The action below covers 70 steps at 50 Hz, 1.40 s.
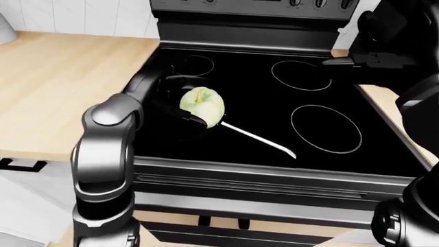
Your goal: Pick the squash from the pan and place it on the plate.
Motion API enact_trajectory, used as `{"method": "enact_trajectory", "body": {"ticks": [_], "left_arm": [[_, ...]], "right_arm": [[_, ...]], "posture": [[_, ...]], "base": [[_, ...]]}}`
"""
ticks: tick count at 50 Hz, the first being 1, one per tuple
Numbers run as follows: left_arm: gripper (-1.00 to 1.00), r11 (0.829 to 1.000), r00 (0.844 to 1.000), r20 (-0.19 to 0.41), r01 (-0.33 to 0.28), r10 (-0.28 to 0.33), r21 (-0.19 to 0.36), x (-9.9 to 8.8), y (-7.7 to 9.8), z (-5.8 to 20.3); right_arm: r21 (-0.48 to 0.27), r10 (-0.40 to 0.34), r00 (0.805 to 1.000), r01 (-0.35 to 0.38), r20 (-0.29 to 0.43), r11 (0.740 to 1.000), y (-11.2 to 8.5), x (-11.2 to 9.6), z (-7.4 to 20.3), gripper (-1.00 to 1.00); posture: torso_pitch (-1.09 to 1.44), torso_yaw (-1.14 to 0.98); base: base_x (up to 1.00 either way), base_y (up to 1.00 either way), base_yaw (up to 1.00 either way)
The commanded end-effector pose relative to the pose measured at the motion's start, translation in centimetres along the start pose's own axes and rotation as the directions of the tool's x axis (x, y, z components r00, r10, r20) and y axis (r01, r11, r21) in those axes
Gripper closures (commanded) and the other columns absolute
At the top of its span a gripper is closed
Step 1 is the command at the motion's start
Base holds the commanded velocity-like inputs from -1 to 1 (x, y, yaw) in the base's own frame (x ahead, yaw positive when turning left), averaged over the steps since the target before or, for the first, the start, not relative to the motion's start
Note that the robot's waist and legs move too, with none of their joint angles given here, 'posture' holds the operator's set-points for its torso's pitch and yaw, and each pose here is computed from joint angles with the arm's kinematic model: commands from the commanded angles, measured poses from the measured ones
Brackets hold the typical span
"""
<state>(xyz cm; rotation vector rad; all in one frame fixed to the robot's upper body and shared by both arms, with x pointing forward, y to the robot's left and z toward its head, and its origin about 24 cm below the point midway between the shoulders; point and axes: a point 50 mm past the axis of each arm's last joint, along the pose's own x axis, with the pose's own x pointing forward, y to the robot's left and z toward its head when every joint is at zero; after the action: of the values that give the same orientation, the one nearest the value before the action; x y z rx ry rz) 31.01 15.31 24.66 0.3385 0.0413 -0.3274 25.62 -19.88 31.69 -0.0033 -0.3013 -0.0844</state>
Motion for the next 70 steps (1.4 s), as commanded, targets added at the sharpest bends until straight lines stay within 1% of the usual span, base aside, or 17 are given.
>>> {"method": "enact_trajectory", "body": {"ticks": [1,11,23,28,30,33,42,49,61,65,67,70], "left_arm": [[-0.79,0.999,0.997,0.077,-0.03,0.027,0.039,-0.5,0.3,1.5],[-0.8,0.998,0.997,0.064,-0.035,0.032,0.044,0.4,0.4,1.0],[-0.84,0.997,0.997,0.051,-0.054,0.051,0.062,1.1,0.6,0.5],[-0.85,0.995,0.997,0.05,-0.059,0.055,0.079,1.3,0.6,0.4],[-0.91,0.995,0.998,0.046,-0.056,0.052,0.085,1.5,0.6,0.2],[-0.92,0.993,0.998,0.04,-0.061,0.057,0.097,1.8,0.6,0.1],[-0.9,0.994,0.998,0.016,-0.061,0.06,0.093,2.6,0.8,-0.8],[-0.89,0.993,0.998,0.012,-0.064,0.063,0.095,3.3,0.7,-1.1],[-0.91,0.989,0.997,-0.008,-0.07,0.071,0.13,4.4,0.8,-1.5],[-0.91,0.988,0.997,-0.01,-0.073,0.075,0.135,4.8,0.9,-1.3],[-0.9,0.989,0.997,-0.007,-0.077,0.079,0.124,4.9,1.0,-1.2],[-0.91,0.989,0.997,-0.014,-0.075,0.077,0.129,5.3,0.8,-1.6]], "right_arm": [[0.01,-0.013,0.997,0.012,0.073,1.0,-0.3,-0.2,1.3,-1.0],[0.01,-0.013,0.997,0.013,0.076,1.0,-0.3,-0.2,1.4,-1.0],[0.01,-0.012,0.997,0.011,0.078,1.0,-0.3,-0.2,1.4,-1.0],[0.01,-0.011,0.997,0.01,0.077,1.0,-0.3,-0.3,1.4,-1.0],[0.011,-0.01,0.997,0.01,0.078,1.0,-0.3,-0.2,1.3,-1.0],[0.01,-0.01,0.997,0.009,0.078,1.0,-0.2,-0.2,1.4,-1.0],[0.01,-0.009,0.997,0.009,0.08,1.0,-0.2,-0.3,1.4,-1.0],[0.011,-0.01,0.997,0.009,0.081,1.0,-0.3,-0.3,1.5,-1.0],[0.011,-0.01,0.997,0.009,0.082,1.0,-0.3,-0.3,1.5,-1.0],[0.012,-0.01,0.997,0.009,0.083,1.0,-0.3,-0.3,1.6,-1.0],[0.011,-0.01,0.997,0.009,0.083,1.0,-0.3,-0.3,1.6,-1.0],[0.011,-0.01,0.997,0.009,0.082,1.0,-0.3,-0.3,1.5,-1.0]], "posture": [[0.0,0.0],[0.0,0.0],[0.0,0.0],[0.0,0.0],[0.0,0.0],[0.0,0.0],[0.0,0.0],[0.0,0.0],[0.0,0.0],[0.0,0.0],[0.0,0.0],[0.0,0.0]], "base": [[0.0,0.0,0.0],[0.0,0.0,0.0],[0.0,0.0,0.0],[0.0,0.0,0.0],[0.0,0.0,0.0],[0.0,0.0,0.0],[0.0,0.0,0.0],[0.0,0.0,0.0],[0.0,0.0,0.0],[0.0,0.0,0.0],[0.0,0.0,0.0],[0.0,0.0,0.0]]}}
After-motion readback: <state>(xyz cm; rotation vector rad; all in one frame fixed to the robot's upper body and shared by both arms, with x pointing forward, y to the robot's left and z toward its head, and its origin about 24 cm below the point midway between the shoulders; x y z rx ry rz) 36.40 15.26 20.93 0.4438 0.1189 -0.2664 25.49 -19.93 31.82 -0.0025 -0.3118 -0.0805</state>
